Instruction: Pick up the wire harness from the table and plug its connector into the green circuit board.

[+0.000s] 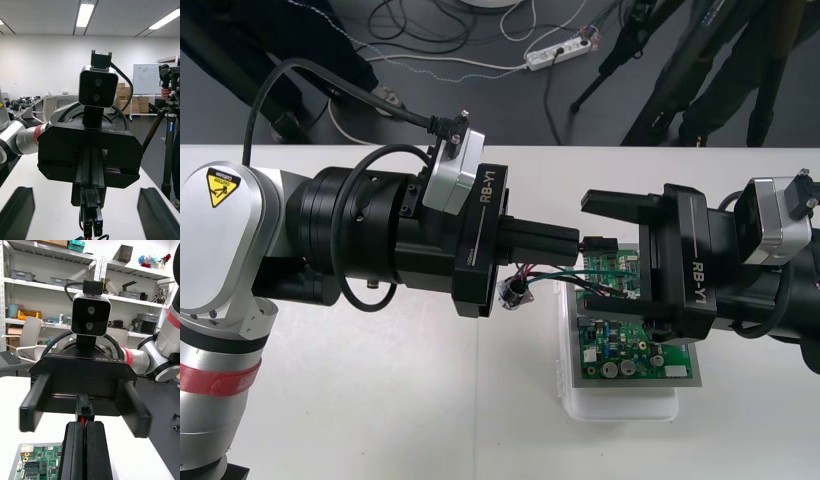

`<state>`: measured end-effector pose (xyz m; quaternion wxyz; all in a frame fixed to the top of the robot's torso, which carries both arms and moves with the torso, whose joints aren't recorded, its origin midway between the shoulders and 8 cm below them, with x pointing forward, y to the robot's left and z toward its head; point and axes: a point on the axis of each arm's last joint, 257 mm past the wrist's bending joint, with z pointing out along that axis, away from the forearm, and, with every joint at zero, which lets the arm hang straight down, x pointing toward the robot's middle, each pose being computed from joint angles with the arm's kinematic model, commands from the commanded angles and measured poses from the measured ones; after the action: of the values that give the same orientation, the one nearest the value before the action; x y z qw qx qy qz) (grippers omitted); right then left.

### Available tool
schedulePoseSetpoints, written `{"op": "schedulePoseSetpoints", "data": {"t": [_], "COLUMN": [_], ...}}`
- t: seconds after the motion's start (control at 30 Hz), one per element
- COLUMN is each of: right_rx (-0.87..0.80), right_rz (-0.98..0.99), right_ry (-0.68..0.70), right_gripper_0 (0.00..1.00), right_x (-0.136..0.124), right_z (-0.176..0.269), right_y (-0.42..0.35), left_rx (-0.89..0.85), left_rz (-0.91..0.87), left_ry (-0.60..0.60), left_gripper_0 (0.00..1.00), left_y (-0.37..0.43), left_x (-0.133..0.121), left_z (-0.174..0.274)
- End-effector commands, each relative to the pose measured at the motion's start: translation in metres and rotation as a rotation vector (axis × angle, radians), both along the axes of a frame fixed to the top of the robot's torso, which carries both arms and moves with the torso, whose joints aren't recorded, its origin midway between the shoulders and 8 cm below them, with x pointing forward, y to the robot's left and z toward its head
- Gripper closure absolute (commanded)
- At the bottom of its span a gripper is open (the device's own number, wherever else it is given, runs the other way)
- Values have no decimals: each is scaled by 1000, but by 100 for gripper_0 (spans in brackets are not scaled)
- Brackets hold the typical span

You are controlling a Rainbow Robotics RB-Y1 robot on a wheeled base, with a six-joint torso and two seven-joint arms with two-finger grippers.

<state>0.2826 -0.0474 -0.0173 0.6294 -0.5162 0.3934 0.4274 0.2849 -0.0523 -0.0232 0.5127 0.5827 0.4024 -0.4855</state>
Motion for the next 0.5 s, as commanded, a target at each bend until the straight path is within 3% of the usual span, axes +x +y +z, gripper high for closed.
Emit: {"op": "schedulePoseSetpoints", "data": {"t": [0.03,0.5], "right_rx": [13,-8], "right_rz": [38,39], "right_ry": [-4,-4], "right_gripper_0": [0,0], "right_x": [-15,-15], "right_z": [3,0], "right_y": [5,3], "left_rx": [-42,-29], "left_rz": [1,15], "left_ry": [-28,-34], "left_gripper_0": [100,100], "left_y": [-5,13], "left_x": [-2,-2], "left_z": [10,-4]}}
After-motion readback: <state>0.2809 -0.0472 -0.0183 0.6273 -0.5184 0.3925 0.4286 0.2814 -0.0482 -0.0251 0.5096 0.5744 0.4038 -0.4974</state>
